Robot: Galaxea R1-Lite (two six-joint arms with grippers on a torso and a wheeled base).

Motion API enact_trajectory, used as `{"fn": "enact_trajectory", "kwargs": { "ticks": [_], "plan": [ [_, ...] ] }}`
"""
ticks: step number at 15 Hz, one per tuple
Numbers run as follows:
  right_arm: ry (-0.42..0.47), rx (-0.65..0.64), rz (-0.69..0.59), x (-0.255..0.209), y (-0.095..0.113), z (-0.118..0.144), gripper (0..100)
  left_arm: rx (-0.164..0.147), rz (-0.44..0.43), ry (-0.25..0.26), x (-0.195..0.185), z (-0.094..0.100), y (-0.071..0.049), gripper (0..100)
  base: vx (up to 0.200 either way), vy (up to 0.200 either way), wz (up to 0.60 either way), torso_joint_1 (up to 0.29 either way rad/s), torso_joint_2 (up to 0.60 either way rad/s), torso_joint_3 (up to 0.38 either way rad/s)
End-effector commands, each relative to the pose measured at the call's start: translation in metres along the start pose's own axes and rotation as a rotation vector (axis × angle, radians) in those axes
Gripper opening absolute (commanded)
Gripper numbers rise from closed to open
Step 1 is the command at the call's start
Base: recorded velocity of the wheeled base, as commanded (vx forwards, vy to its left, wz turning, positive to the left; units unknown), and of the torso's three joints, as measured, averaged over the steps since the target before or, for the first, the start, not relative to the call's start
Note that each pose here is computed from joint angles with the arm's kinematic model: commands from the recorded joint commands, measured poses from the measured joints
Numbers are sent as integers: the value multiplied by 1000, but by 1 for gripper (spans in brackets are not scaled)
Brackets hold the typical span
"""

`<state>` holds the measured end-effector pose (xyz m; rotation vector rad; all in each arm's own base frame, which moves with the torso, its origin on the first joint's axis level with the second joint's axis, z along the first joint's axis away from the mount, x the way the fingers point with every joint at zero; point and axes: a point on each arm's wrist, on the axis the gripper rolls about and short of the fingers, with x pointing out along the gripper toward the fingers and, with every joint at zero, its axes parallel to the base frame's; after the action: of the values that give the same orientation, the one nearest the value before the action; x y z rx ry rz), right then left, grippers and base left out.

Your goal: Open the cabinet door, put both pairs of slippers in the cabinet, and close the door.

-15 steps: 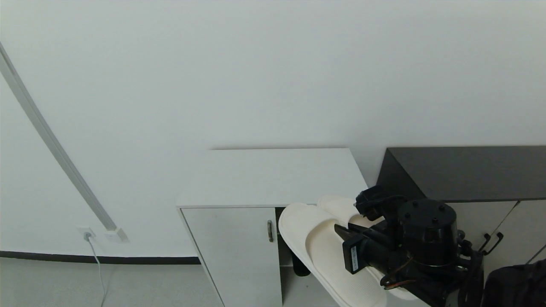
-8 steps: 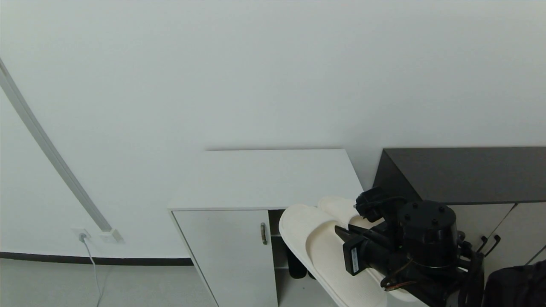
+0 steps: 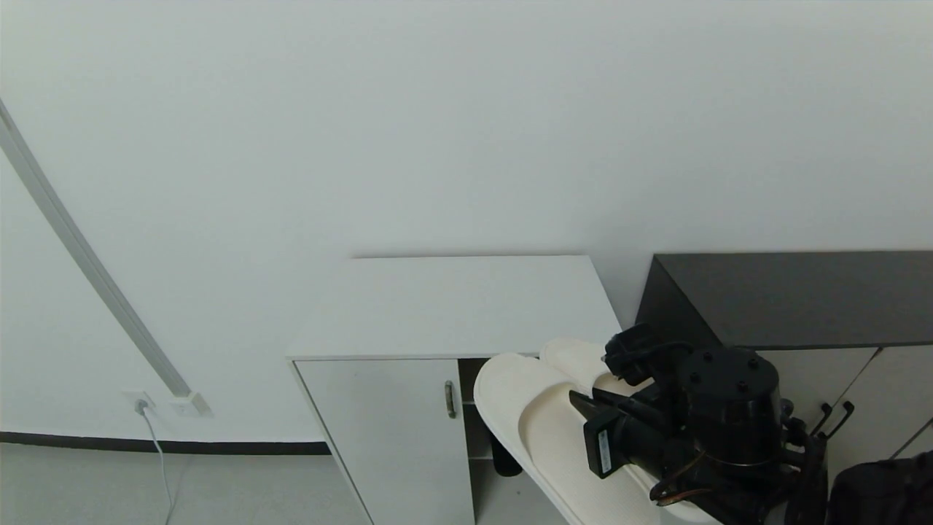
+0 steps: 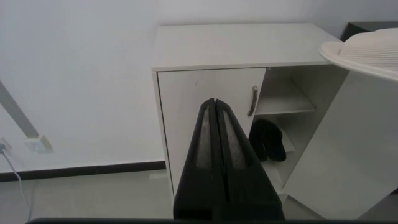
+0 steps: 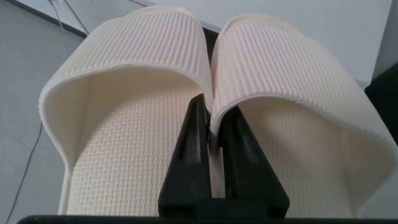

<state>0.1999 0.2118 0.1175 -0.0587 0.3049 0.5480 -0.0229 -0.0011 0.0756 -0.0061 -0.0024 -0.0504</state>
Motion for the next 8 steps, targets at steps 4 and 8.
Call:
{"fn": "enact_trajectory", "kwargs": {
  "ticks": [4, 8],
  "plan": [
    [13, -8, 15, -1, 4, -4, 0, 0, 0, 1, 0, 0, 0, 0, 0, 0, 0, 0, 0, 0],
    [19, -10, 16, -2, 4, -6, 0, 0, 0, 1, 0, 0, 0, 0, 0, 0, 0, 0, 0, 0]
  ]
}}
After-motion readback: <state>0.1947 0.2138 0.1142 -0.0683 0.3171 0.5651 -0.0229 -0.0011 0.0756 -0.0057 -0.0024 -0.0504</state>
